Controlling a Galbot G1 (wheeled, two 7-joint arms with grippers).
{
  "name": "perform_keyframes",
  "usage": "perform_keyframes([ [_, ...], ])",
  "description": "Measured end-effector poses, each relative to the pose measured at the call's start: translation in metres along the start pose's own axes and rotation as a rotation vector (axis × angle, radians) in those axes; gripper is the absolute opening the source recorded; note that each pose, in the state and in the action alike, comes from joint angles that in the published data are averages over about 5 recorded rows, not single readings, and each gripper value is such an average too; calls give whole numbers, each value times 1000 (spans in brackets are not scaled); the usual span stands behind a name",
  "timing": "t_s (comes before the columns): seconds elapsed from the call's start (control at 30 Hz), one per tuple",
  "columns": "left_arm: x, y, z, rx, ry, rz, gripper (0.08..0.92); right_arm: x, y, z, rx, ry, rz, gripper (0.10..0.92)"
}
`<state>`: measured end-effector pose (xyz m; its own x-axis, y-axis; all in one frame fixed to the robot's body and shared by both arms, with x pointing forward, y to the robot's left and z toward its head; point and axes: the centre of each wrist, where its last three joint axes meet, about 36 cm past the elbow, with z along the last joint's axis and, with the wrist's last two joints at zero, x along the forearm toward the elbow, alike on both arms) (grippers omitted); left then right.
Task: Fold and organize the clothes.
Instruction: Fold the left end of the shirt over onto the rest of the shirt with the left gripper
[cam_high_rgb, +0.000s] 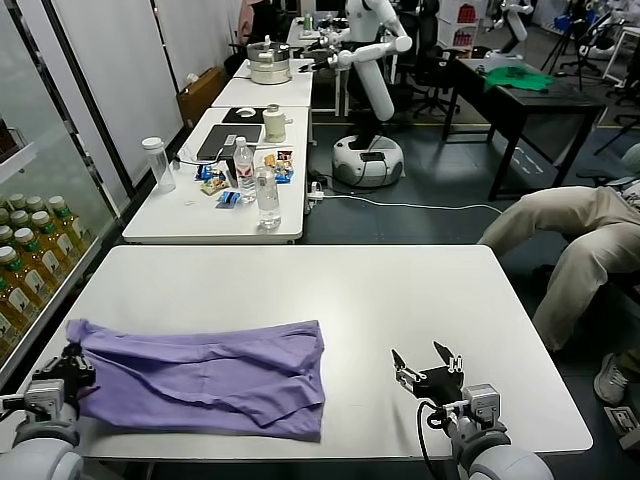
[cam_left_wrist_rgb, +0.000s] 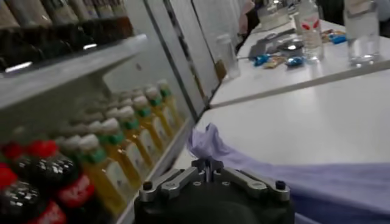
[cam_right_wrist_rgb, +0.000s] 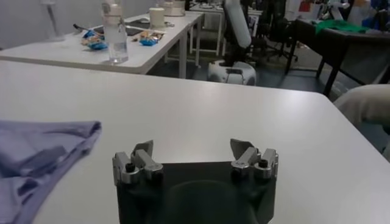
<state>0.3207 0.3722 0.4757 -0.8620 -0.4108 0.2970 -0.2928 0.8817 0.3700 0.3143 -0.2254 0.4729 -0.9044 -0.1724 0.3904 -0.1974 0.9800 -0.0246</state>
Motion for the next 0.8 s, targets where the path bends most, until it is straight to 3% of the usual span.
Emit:
perform_keyframes([
  [0.1,13,-5,-13,56,-28,59,113,1,-1,0,0,1,9,823],
  [0.2,28,-19,-25,143,-47,166,113,3,-3,1,0,0,17,823],
  [0.47,49,-70,-36,307,-38,434,113,3,-3,1,4,0,28,823],
  [0.63,56,-102,-38,360,-23,539,113,1,-2,3,6,3,28,823],
  [0.8,55,-129,-37,380,-8,598,113,-1,-2,4,13,5,29,823],
])
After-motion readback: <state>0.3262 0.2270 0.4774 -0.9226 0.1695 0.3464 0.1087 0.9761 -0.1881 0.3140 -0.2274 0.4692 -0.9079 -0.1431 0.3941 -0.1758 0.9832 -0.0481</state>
